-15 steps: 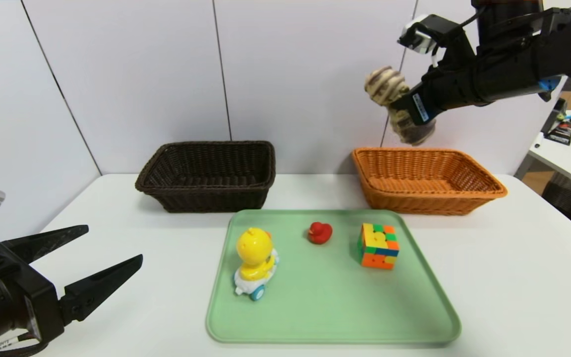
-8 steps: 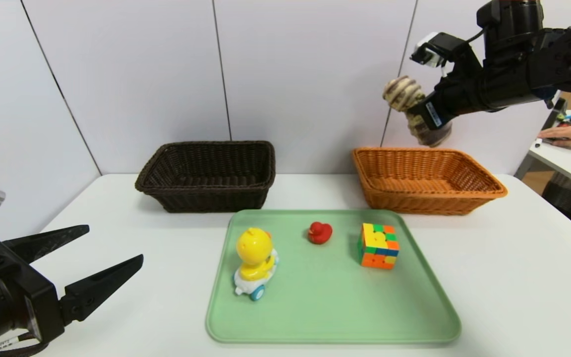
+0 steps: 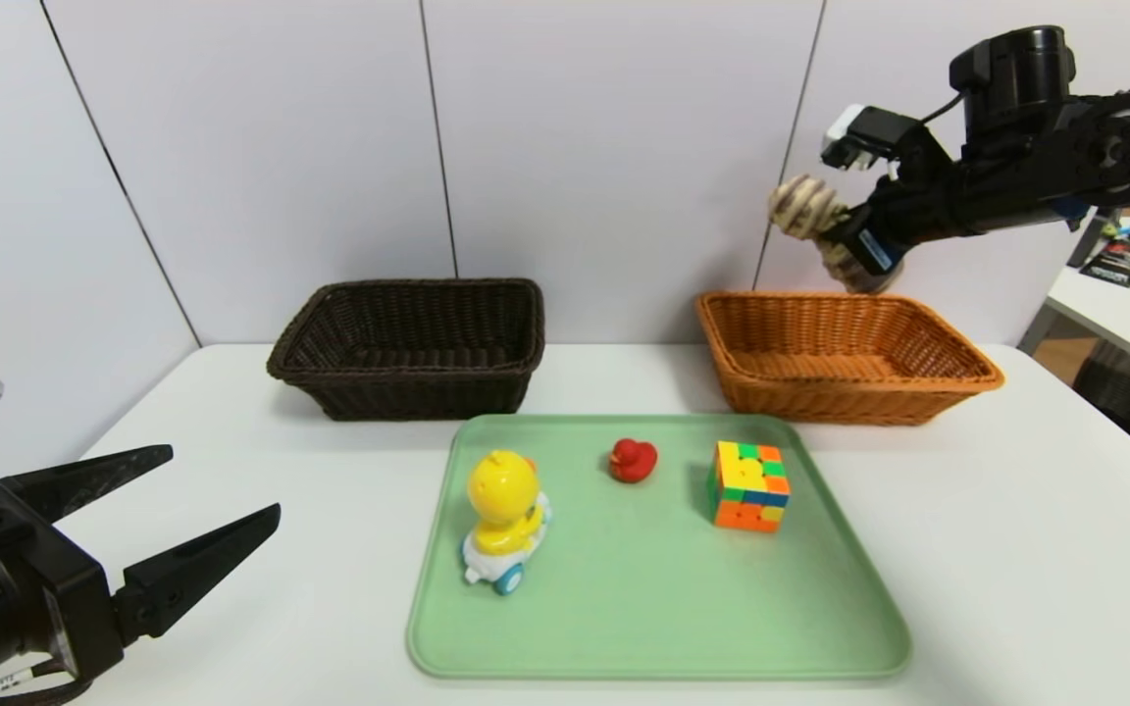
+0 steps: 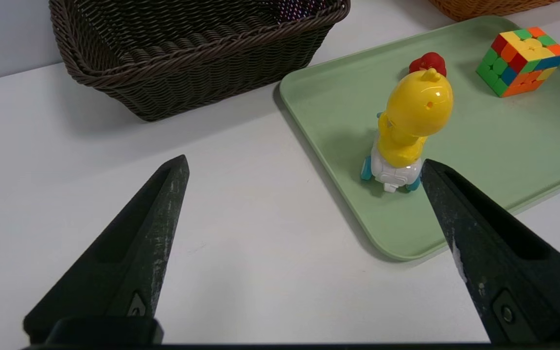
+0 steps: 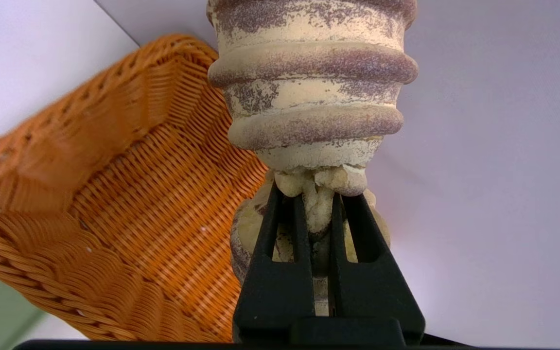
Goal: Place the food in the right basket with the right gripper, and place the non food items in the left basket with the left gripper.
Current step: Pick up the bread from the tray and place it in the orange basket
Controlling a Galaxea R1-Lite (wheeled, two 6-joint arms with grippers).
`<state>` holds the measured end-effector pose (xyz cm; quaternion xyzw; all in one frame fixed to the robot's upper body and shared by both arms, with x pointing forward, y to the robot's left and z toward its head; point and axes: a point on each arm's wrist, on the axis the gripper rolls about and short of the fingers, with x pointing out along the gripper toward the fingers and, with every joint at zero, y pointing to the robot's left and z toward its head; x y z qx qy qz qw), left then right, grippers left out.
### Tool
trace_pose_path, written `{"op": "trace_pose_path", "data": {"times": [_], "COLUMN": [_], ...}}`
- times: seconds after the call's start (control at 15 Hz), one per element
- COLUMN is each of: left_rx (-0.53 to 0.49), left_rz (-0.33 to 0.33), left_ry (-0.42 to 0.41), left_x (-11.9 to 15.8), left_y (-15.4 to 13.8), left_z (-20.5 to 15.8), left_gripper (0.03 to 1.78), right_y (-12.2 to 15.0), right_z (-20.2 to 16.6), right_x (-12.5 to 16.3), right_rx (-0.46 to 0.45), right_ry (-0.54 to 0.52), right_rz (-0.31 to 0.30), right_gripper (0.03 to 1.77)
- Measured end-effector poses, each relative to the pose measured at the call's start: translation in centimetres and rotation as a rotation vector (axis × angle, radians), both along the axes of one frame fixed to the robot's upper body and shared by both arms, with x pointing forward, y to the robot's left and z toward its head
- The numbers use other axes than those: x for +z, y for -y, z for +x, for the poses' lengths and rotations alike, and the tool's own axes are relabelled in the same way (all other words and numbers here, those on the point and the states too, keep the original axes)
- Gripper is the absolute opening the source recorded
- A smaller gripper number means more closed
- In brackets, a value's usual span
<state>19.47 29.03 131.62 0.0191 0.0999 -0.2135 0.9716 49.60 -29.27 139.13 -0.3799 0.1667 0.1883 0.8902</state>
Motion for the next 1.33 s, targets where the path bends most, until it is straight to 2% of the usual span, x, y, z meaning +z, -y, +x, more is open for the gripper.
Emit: {"op": "trace_pose_path", "data": {"times": [0.13, 0.4, 0.67, 0.87, 1.07, 1.33], "left_rx": [0.0, 0.002, 0.002, 0.002, 0.001, 0.003], "left_rz": [0.0, 0.007, 0.008, 0.009, 0.01, 0.01], "left_ry": [0.001, -0.014, -0.013, -0.014, -0.017, -0.018], "left_x": [0.0, -0.2, -0.1, -0.1, -0.2, -0.3], "left_y": [0.0, 0.0, 0.0, 0.0, 0.0, 0.0], "left_z": [0.0, -0.1, 0.0, 0.0, -0.1, -0.1], "left_gripper": [1.69, 1.69, 1.69, 1.69, 1.69, 1.69], "right_y": [0.5, 0.8, 0.6, 0.3, 0.9, 2.1], "right_z": [0.4, 1.2, 1.7, 1.6, 1.4, 1.3], "right_x": [-0.4, -1.6, -3.0, -4.0, -4.6, -5.1], "right_rx": [0.022, 0.041, 0.054, 0.126, 0.204, 0.242], "right_ry": [0.004, -0.009, -0.051, -0.098, -0.131, -0.17], "right_rz": [-0.062, -0.122, -0.133, -0.176, -0.261, -0.342], "right_gripper": [0.15, 0.15, 0.15, 0.15, 0.15, 0.15]}}
